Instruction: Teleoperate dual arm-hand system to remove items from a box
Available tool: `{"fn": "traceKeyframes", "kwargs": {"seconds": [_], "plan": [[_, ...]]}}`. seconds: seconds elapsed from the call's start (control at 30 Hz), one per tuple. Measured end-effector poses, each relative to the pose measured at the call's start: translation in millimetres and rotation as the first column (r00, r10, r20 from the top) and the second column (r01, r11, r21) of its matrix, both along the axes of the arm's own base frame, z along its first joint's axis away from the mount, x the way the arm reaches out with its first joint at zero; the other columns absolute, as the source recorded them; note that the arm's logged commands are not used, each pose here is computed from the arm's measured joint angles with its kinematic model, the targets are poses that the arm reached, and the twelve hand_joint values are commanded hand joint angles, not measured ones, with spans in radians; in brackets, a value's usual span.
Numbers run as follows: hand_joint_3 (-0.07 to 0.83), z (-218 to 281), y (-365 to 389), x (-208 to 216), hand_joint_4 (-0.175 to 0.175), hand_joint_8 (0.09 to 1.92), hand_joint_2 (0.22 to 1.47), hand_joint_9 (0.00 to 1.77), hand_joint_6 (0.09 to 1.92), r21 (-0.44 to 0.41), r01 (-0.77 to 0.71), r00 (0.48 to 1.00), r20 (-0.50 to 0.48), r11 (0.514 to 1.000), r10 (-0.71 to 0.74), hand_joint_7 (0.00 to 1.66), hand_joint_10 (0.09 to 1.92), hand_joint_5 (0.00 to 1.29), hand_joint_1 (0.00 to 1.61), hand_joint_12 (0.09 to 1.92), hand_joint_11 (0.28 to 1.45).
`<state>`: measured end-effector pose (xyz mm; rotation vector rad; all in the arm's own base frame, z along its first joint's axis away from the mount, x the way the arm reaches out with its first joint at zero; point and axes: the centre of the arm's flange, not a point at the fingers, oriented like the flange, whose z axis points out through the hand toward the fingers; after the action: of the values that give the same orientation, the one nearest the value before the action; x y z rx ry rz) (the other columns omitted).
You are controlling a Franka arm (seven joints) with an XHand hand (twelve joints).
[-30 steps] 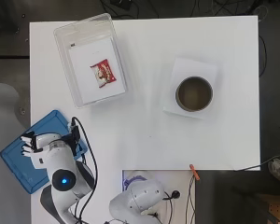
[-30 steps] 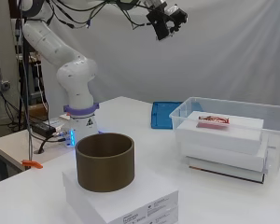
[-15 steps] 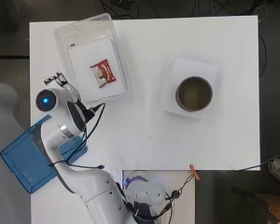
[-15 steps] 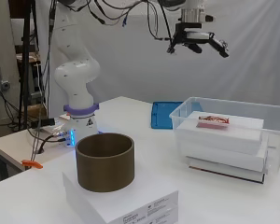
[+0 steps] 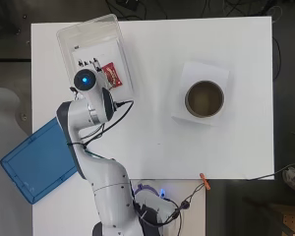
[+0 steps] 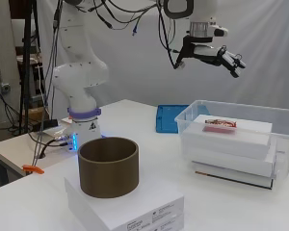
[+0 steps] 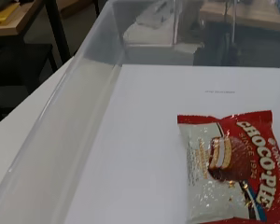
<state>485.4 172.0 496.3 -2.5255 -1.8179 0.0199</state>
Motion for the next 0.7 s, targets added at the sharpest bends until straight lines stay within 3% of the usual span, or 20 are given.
{"fn": "traceKeyframes", "kwargs": {"seconds": [0.17, 0.33, 0.43, 0.57, 0.7], "plan": [[-0.001, 25, -8, -4, -0.039, 0.09, 1.0, 0.77, 0.09, -0.047, 0.029, 0.998, 0.061, 0.998, -0.026, 0.71, 0.09, 0.39, 0.12, 0.09, 0.67], [-0.006, -51, -29, 27, -0.039, 0.09, 0.98, 0.71, 0.09, -0.149, 0.065, 0.996, -0.043, 0.987, -0.073, 0.62, 0.09, 0.35, 0.13, 0.09, 0.63], [-0.006, -93, -38, 37, -0.037, 0.09, 0.97, 0.72, 0.09, -0.165, 0.062, 0.991, -0.109, 0.984, -0.081, 0.64, 0.09, 0.36, 0.14, 0.09, 0.63], [0.0, -114, -33, 32, -0.038, 0.09, 0.98, 0.77, 0.09, -0.167, 0.022, 0.99, -0.133, 0.986, -0.045, 0.72, 0.09, 0.42, 0.15, 0.09, 0.66], [0.003, -125, -23, 23, -0.014, 0.09, 0.99, 0.74, 0.09, -0.164, -0.029, 0.99, -0.142, 0.986, 0.006, 0.69, 0.09, 0.46, 0.16, 0.09, 0.66]]}}
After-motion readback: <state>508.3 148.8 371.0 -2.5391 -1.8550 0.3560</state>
